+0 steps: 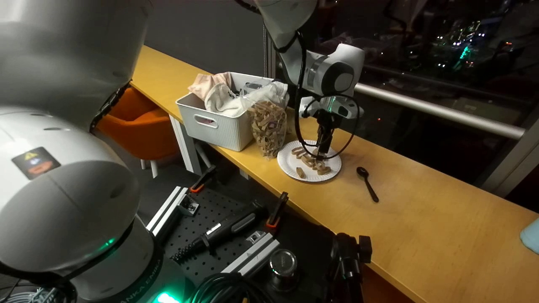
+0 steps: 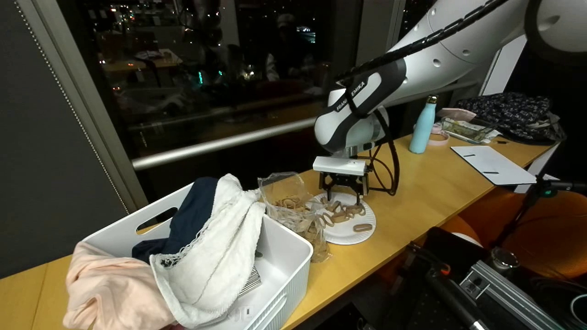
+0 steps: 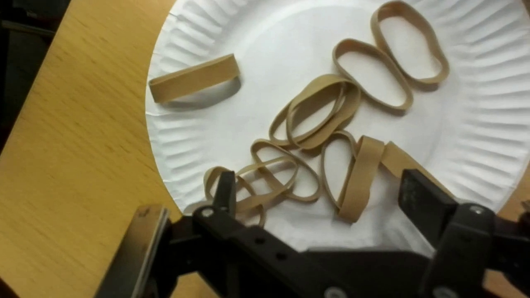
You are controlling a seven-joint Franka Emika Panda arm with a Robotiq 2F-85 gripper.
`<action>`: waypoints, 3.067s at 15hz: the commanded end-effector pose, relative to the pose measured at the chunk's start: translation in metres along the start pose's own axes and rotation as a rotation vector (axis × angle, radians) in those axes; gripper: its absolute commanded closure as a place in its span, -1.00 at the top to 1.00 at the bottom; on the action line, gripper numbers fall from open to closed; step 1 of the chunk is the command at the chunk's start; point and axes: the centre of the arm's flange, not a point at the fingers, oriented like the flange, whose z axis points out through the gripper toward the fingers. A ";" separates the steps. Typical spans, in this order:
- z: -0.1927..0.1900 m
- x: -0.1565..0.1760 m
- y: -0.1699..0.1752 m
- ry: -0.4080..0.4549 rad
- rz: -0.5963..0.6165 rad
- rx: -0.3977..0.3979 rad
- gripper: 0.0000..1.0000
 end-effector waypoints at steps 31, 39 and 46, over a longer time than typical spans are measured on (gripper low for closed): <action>-0.033 0.001 0.040 -0.039 0.101 0.130 -0.98; -0.147 -0.033 0.091 0.041 -0.048 0.273 -0.98; -0.262 -0.096 0.063 0.126 -0.379 0.426 -0.98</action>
